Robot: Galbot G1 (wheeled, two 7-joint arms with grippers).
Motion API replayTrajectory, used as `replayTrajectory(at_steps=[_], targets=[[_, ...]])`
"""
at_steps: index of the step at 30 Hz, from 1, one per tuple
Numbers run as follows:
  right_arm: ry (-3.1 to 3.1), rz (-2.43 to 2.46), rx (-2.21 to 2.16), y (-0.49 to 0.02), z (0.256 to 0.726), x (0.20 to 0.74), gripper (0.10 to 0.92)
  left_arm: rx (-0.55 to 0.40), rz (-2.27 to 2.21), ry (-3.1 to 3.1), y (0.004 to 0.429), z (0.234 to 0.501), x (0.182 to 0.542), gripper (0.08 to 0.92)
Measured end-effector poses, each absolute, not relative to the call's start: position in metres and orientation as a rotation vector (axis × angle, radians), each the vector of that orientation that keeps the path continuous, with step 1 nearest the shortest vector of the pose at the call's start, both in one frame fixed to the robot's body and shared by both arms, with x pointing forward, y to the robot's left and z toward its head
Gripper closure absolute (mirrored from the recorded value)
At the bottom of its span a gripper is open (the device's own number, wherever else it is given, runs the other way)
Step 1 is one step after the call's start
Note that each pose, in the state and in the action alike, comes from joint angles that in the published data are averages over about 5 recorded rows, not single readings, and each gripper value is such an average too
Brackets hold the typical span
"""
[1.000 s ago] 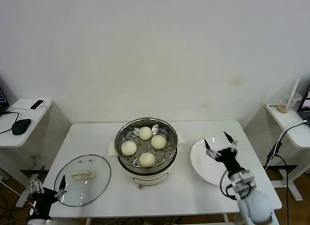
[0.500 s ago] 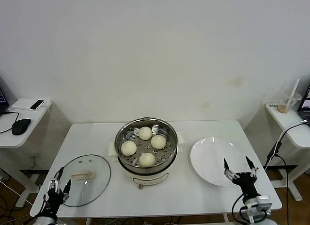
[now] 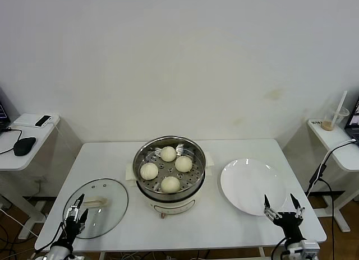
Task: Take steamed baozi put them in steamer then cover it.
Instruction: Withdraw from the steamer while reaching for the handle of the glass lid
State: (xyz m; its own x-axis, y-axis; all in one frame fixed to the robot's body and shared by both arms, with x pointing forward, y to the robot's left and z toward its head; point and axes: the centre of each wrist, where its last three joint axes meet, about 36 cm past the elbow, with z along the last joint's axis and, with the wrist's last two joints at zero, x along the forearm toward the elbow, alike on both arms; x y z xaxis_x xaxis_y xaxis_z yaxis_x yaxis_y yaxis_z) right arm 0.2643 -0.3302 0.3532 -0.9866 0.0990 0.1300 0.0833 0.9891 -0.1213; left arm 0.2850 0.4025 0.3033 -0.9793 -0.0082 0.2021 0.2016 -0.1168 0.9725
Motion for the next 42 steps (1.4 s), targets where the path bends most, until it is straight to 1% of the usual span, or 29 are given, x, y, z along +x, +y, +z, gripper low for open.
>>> replayTrajectory(at_steps=[15, 27, 34, 37, 42], targets=[[-2.976, 0.173, -0.146, -0.32, 0.352, 0.252, 0.2, -0.228, -2.276, -1.952, 0.414, 0.291, 0.322, 0.177], [-2.968, 0.183, -0.145, -0.317, 0.351, 0.248, 0.2, -0.197, -2.257, -1.972, 0.417, 0.286, 0.349, 0.177], [-2.965, 0.193, -0.136, -0.316, 0.351, 0.247, 0.2, -0.178, -2.213, -2.006, 0.416, 0.28, 0.358, 0.186], [-2.965, 0.194, -0.129, -0.315, 0.351, 0.247, 0.2, -0.175, -2.197, -2.014, 0.416, 0.277, 0.359, 0.242], [-2.965, 0.196, -0.124, -0.315, 0.352, 0.247, 0.2, -0.175, -2.177, -2.018, 0.418, 0.271, 0.357, 0.389]])
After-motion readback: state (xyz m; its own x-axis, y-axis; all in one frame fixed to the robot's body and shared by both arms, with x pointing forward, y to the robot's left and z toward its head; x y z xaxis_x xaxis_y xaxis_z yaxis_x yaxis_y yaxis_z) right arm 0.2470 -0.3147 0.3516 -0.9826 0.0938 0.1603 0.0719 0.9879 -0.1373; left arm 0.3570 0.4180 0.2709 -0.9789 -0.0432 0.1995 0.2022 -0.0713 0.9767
